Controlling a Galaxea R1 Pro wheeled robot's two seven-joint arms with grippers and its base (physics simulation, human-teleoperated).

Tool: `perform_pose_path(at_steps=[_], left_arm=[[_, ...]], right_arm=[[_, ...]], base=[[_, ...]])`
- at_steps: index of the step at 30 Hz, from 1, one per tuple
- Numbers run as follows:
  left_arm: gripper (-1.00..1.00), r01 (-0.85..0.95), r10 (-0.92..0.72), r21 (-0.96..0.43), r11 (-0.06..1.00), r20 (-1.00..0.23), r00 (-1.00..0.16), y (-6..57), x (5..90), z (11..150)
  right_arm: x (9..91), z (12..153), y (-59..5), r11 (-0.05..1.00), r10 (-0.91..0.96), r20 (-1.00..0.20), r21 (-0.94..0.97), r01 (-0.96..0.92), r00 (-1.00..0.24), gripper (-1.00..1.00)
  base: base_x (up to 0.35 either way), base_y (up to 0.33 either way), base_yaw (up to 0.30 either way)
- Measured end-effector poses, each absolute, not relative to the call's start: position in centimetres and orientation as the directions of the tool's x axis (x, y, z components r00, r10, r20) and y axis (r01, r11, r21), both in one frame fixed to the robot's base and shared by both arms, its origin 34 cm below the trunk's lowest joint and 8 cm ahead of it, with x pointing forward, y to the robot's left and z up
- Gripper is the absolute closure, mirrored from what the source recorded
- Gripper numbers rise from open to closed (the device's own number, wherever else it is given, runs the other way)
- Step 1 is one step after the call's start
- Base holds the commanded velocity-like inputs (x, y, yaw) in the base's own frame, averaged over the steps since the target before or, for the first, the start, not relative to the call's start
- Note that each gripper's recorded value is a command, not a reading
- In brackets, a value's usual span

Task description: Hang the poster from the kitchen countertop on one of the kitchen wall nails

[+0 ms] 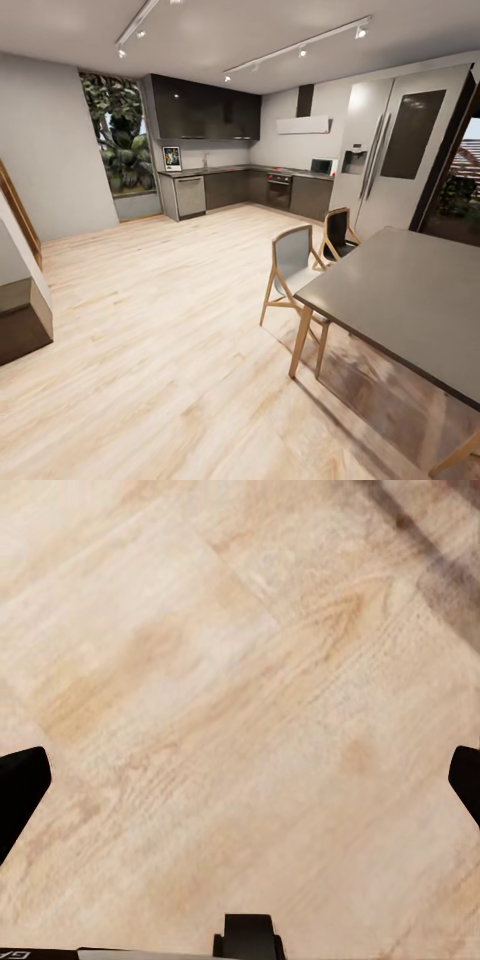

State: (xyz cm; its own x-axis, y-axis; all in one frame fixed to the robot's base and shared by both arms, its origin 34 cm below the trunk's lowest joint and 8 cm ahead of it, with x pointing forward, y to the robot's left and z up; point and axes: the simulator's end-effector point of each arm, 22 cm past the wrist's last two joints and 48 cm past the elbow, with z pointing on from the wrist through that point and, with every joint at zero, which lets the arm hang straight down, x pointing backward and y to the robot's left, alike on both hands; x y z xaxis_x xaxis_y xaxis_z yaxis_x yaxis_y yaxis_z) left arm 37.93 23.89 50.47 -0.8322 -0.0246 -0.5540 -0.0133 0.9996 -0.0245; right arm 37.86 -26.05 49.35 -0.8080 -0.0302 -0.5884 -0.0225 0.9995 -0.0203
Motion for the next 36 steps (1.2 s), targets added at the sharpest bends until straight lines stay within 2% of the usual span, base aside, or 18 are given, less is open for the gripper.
perform_pose_path(at_steps=[36], left_arm=[[-1.00, -0.013, -0.024, -0.024, 1.000, -0.554, -0.832, 23.96, 37.95, 50.48]], right_arm=[[37.84, 49.34, -26.16, 1.000, -0.031, -0.588, -0.022, -0.022, -0.809, -1.00]], base=[[0.323, 0.114, 0.010]])
